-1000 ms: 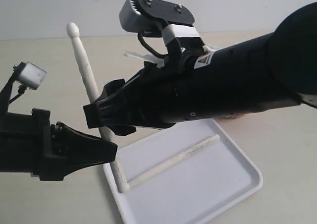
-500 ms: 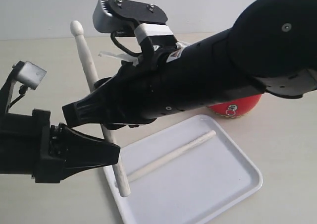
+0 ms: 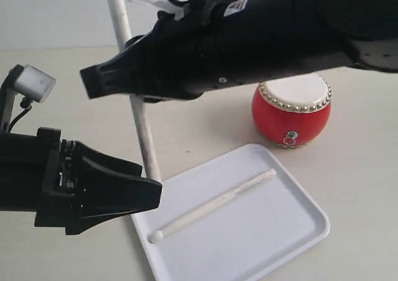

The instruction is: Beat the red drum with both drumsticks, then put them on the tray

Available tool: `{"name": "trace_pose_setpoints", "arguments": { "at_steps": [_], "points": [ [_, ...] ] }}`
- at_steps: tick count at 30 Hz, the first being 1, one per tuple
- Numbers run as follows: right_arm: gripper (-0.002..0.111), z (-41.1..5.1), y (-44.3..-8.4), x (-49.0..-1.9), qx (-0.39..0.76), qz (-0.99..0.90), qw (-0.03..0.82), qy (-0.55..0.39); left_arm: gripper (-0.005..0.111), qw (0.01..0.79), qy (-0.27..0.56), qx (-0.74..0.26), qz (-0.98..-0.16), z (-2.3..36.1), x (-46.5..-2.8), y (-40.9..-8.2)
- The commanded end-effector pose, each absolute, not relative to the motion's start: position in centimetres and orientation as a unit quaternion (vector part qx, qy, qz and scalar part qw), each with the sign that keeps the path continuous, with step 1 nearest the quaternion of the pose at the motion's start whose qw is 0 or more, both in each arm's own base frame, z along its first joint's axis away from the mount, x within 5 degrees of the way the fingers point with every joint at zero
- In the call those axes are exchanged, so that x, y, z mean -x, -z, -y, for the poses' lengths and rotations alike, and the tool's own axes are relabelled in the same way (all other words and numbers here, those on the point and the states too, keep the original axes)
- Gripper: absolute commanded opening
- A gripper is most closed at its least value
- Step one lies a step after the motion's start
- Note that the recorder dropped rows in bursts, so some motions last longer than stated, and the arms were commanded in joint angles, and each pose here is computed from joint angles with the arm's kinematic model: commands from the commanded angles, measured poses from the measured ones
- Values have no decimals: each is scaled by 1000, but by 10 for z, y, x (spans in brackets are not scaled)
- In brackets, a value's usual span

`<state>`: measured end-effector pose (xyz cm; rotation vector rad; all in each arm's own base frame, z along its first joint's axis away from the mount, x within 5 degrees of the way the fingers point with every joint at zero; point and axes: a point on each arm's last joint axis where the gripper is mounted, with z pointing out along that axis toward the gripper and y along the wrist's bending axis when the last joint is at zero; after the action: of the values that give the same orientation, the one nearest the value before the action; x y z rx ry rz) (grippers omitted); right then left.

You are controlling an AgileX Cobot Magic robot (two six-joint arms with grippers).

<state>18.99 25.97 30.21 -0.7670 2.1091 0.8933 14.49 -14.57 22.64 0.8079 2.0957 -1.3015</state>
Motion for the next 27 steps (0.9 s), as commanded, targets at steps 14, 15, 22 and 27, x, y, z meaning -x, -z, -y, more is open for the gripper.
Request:
{"name": "trace_pose_setpoints", "arguments": {
  "at_steps": [14,15,22,27],
  "points": [
    [0,-191,-281,-219,506,-835,216,2,0,332,371,-315,-808,122,-132,-287],
    [0,-190,-272,-219,518,-832,200,8,0,350,364,-307,-807,120,-132,-293],
    [0,-209,-225,-182,715,-661,184,130,0,446,288,-222,-818,80,-125,-316],
    [0,-227,-194,-167,774,-593,179,130,0,457,276,-217,-818,75,-122,-317]
  ]
}}
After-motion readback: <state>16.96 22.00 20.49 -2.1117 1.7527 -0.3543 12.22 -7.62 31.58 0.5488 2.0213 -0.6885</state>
